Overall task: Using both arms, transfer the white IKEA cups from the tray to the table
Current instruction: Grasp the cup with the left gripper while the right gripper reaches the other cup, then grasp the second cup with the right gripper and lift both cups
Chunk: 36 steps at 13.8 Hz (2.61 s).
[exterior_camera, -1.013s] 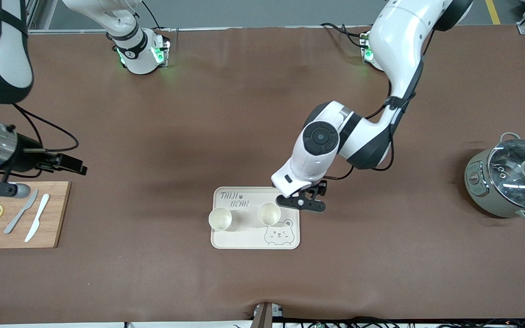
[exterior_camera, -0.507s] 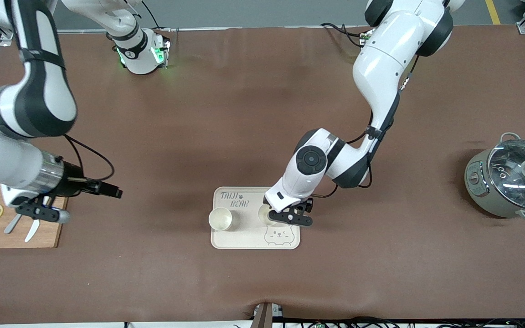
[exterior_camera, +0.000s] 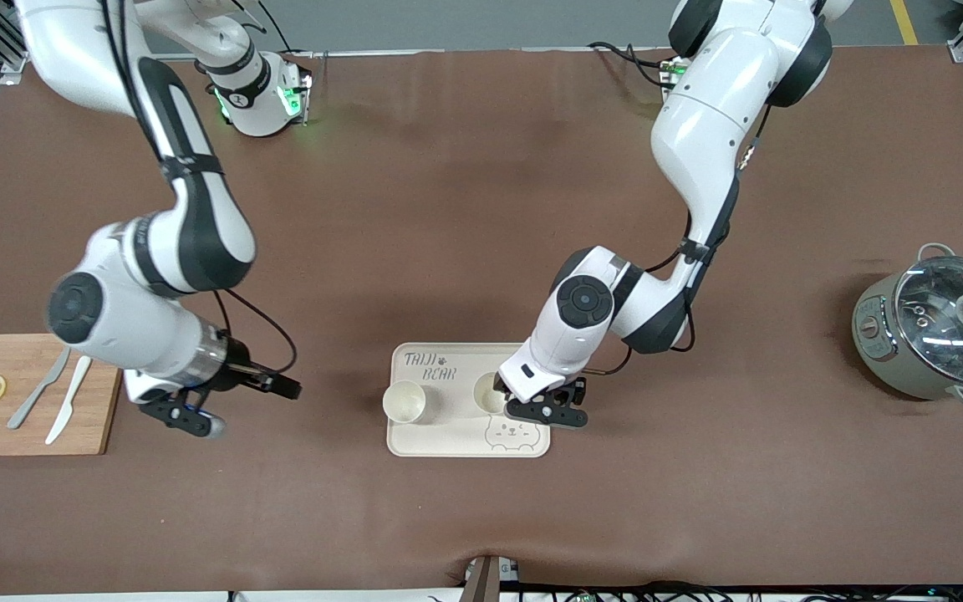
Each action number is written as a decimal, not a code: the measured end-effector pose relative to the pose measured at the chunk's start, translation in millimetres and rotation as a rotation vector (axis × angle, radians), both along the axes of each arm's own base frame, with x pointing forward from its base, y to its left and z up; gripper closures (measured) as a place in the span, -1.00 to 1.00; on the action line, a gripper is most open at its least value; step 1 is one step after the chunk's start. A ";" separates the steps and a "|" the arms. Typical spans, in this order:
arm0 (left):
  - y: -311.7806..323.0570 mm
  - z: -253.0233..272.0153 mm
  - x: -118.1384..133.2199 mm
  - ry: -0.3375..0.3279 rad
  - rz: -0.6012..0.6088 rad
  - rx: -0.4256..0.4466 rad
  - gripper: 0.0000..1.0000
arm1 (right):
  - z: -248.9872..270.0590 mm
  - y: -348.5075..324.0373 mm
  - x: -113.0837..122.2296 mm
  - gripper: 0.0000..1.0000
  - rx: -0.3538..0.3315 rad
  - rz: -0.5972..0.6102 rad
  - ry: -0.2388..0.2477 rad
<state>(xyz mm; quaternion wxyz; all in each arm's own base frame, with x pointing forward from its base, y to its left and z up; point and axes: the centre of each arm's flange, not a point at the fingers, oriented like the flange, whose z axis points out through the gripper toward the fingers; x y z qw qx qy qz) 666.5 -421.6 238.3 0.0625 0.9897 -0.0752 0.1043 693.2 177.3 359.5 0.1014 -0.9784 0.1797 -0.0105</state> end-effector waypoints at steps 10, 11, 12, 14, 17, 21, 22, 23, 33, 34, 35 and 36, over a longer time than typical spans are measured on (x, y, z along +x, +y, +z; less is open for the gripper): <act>-23.8 -13.6 -14.7 -0.006 0.034 -0.018 -0.63 | -90.7 103.6 -19.3 -1.00 -0.017 0.030 -0.020; -28.1 -14.8 -17.9 -0.005 0.043 -0.016 -0.37 | -96.4 109.7 -22.3 -1.00 -0.020 0.038 -0.015; -30.7 -16.1 -19.9 -0.006 0.044 -0.013 -0.18 | -101.5 114.3 -24.2 -1.00 -0.022 0.044 -0.014; -32.2 -17.0 -21.1 -0.005 0.047 -0.012 0.24 | -109.0 123.5 -26.7 -1.00 -0.023 0.055 -0.021; -30.8 -16.5 -19.7 -0.008 0.052 -0.011 0.88 | -116.0 134.5 -29.3 -1.00 -0.036 0.079 -0.027; -19.7 -1.0 -11.4 0.002 0.070 0.008 0.93 | -124.1 139.4 -31.2 -0.73 -0.075 0.117 -0.039; -10.8 9.6 -8.7 0.026 0.082 0.031 0.93 | -124.4 139.3 -31.1 -0.52 -0.077 0.118 -0.040; -0.6 24.3 -6.9 0.055 0.091 0.058 0.93 | -124.4 139.5 -31.0 -0.24 -0.077 0.118 -0.041; 235.9 106.8 -70.1 0.088 -0.078 0.099 0.93 | -103.4 154.8 -25.2 0.96 -0.064 0.133 -0.089; 262.9 104.0 -83.0 0.090 -0.109 0.095 0.93 | -99.9 151.9 -21.9 0.96 -0.064 0.128 -0.096; 286.6 99.7 -95.2 0.090 -0.142 0.092 0.93 | -95.5 147.6 -17.6 0.96 -0.067 0.122 -0.105; 308.6 93.2 -107.0 0.085 -0.175 0.090 0.93 | -89.3 140.0 -11.4 0.96 -0.076 0.115 -0.113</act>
